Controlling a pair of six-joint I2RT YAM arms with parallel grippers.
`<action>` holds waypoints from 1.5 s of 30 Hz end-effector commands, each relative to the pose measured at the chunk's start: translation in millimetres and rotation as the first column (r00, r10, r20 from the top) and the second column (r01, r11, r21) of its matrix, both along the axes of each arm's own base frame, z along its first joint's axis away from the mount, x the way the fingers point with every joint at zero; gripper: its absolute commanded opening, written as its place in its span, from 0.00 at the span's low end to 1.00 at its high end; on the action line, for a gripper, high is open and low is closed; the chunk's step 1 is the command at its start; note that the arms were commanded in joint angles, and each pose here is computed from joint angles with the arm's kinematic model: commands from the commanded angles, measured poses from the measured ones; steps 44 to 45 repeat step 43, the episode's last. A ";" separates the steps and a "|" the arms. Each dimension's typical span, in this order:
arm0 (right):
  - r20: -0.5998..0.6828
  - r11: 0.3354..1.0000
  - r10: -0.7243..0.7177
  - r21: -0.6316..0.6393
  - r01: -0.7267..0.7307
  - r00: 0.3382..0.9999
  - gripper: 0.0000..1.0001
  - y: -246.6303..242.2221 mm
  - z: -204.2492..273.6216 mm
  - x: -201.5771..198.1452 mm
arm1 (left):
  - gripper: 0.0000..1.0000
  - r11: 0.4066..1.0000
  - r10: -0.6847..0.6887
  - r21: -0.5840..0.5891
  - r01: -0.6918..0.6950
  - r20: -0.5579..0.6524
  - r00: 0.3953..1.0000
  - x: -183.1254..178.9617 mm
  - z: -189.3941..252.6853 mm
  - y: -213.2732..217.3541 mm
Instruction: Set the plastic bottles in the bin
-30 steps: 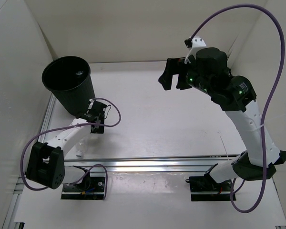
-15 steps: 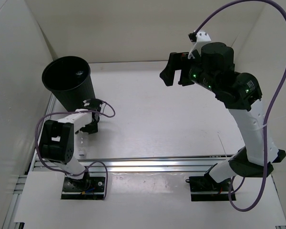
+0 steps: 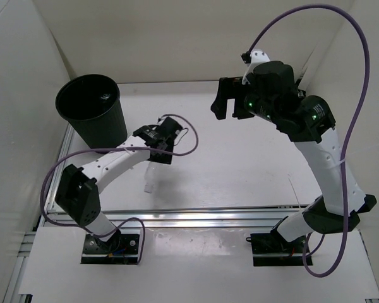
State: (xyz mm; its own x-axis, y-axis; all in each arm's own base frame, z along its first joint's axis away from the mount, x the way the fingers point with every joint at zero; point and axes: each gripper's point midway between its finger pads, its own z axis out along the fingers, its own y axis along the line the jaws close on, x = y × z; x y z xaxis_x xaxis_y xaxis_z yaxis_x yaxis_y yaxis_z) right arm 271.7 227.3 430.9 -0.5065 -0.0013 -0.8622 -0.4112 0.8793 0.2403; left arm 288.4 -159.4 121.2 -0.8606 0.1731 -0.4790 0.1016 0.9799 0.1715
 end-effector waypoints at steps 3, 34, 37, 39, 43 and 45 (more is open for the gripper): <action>0.025 0.999 -0.029 0.019 0.029 0.999 1.00 -1.9 3.4 5.4 | 0.45 0.988 0.006 -0.146 0.042 0.317 0.948 13.7 153.4 -33.0; -0.164 0.998 -0.004 0.061 0.014 0.987 1.00 -39.1 -22.8 -32.0 | 1.00 0.830 0.540 -0.441 -0.342 0.790 0.292 67.0 369.5 198.5; -0.203 0.997 0.002 0.074 0.013 0.979 1.00 -36.3 -30.4 -33.2 | 1.00 0.795 0.602 -0.529 -0.295 0.746 0.285 16.9 341.6 194.7; -0.218 0.996 -0.037 0.077 0.055 0.975 1.00 -39.6 -32.0 -31.8 | 1.00 0.764 0.642 -0.559 -0.322 0.706 0.297 -5.8 296.5 198.5; -0.249 0.991 -0.113 0.045 0.128 0.962 1.00 -54.3 -38.1 -27.8 | 1.00 0.660 0.731 -0.561 -0.500 0.633 0.255 -30.6 224.0 220.9; -0.249 0.991 -0.113 0.045 0.128 0.962 1.00 -54.3 -38.1 -27.8 | 1.00 0.660 0.731 -0.561 -0.500 0.633 0.255 -30.6 224.0 220.9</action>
